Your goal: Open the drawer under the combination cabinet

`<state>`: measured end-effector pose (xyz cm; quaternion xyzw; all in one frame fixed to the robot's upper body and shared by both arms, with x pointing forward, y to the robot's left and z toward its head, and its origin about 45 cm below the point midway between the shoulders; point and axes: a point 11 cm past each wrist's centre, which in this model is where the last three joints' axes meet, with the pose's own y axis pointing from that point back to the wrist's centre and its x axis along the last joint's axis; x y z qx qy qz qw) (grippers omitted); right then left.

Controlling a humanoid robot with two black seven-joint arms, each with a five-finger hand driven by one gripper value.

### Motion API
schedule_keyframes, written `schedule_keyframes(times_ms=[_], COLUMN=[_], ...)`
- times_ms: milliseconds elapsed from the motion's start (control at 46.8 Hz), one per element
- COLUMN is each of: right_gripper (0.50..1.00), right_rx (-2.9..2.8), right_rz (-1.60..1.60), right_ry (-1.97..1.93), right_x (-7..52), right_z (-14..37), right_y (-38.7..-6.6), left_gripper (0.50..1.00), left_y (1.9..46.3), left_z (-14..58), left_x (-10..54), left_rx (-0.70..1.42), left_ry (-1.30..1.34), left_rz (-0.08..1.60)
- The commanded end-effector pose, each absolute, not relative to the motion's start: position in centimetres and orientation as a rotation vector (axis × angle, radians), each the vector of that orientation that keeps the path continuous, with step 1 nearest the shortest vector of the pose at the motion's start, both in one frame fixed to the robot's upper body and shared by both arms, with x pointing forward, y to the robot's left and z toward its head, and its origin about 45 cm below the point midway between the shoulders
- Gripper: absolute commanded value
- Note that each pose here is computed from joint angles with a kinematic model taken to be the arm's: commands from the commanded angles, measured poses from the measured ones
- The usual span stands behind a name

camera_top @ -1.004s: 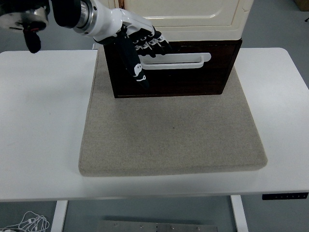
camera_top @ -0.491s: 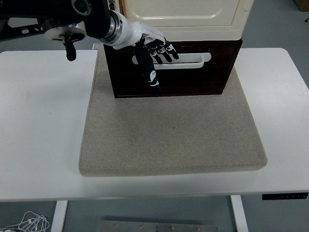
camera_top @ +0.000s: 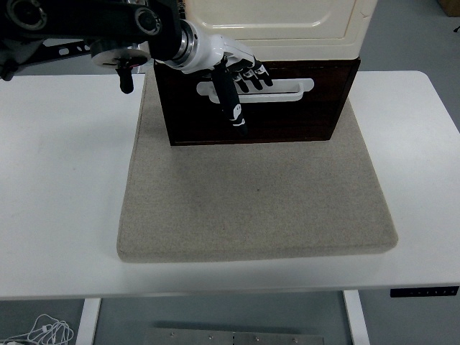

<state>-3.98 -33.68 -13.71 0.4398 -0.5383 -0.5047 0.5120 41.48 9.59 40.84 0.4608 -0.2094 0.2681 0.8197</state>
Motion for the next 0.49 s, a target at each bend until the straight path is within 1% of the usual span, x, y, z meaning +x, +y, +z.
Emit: schedule_keyframes(times_ms=[0,470], right_gripper=[0.926,0.926], right_rx=[1.058,1.058], right_rz=[-1.213,-1.214], right_ry=[-1.294,-1.295], right_x=[-3.98,-3.97], right_z=[-13.71,-13.71], right_y=[-33.67,-33.67], left_gripper=[1.000,1.000], left_y=[9.59,9.86], left_z=[40.68,39.85], left_x=[41.55,42.02], left_rx=[0.983,0.996], left_ry=[-0.444,-0.443], left_rz=[0.571,0.575])
